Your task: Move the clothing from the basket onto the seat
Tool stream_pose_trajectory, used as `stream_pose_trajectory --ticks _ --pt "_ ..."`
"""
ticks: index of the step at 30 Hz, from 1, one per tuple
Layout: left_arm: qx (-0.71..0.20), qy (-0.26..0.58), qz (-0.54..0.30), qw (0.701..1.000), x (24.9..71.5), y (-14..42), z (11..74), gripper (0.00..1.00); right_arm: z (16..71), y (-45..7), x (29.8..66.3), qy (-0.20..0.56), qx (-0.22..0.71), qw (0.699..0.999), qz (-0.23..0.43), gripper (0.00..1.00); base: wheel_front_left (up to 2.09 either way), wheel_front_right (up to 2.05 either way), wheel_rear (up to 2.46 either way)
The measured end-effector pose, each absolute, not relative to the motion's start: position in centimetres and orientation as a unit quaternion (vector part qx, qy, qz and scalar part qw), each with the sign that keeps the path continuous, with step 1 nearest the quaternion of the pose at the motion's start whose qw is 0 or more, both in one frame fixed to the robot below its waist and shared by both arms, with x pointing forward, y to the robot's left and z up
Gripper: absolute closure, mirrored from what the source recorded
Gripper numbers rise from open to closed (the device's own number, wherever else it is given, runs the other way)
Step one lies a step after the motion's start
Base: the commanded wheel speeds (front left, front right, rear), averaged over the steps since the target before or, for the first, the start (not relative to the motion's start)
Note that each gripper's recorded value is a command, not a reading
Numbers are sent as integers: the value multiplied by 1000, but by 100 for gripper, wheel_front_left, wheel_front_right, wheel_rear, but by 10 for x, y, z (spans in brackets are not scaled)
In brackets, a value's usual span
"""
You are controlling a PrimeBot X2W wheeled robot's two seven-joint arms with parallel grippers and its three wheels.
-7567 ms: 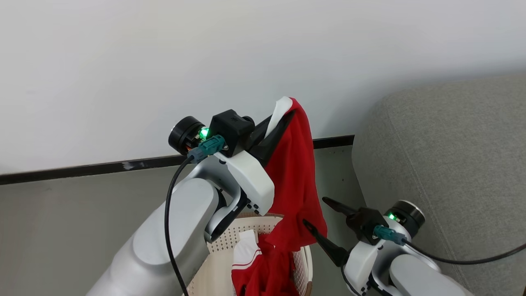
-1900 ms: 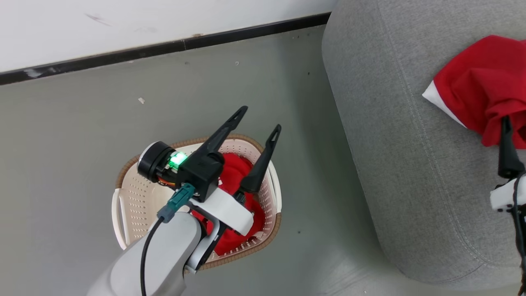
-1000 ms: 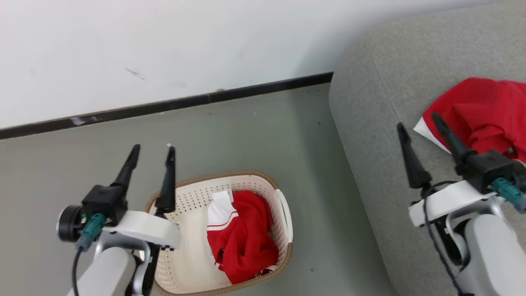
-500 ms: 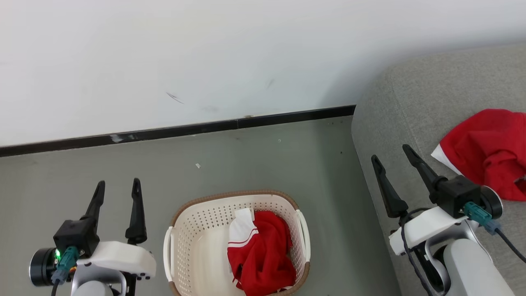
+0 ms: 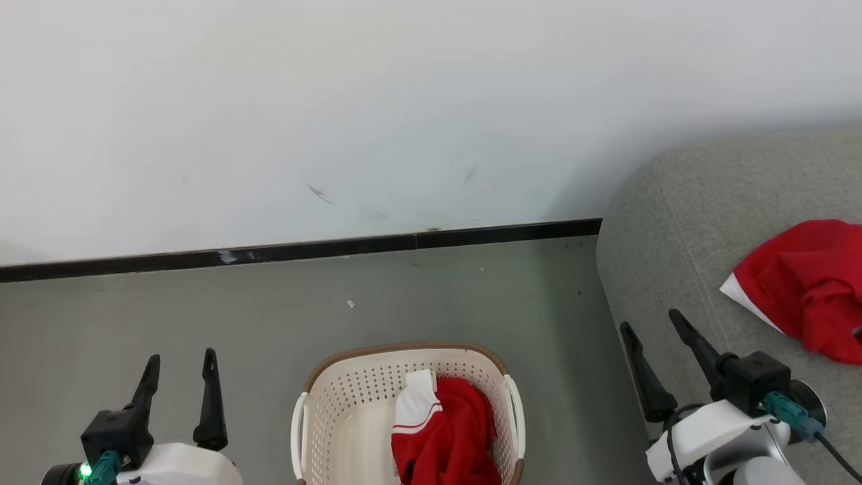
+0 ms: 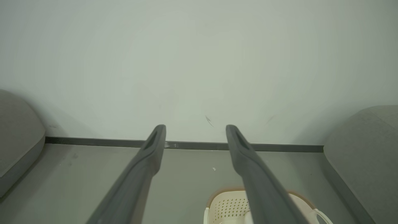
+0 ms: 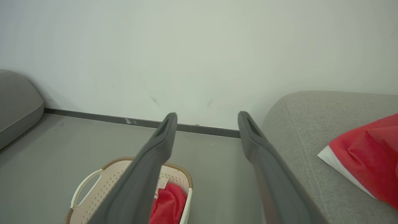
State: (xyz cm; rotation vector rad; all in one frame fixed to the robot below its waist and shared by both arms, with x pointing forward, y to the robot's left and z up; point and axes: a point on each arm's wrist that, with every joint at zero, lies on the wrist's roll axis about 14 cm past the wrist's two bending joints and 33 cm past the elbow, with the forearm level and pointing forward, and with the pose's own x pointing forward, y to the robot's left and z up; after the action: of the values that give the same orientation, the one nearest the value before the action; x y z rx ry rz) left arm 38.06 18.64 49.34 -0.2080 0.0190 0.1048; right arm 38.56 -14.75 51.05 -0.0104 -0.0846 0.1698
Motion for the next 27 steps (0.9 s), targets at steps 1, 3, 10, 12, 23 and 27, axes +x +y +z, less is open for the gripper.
stream_pose_trajectory --ticks 1,3,10,12,23,27 --pt "-104 9 54 993 379 188 494 0 510 -147 384 -41 -4 995 85 0 0 0 0" --pt "-103 8 57 993 374 190 494 0 509 -146 380 -39 -3 995 86 0 0 0 0" --pt "-106 -5 55 993 369 191 502 0 509 -141 372 -41 4 995 92 0 0 0 0" --pt "-107 -6 48 993 367 188 503 0 509 -139 370 -40 5 995 94 0 0 0 0" --pt "-103 0 42 994 364 188 499 0 519 -133 370 -55 24 993 101 0 0 0 0" --pt "-103 2 42 994 364 189 498 0 520 -134 370 -57 26 993 99 0 0 0 0"
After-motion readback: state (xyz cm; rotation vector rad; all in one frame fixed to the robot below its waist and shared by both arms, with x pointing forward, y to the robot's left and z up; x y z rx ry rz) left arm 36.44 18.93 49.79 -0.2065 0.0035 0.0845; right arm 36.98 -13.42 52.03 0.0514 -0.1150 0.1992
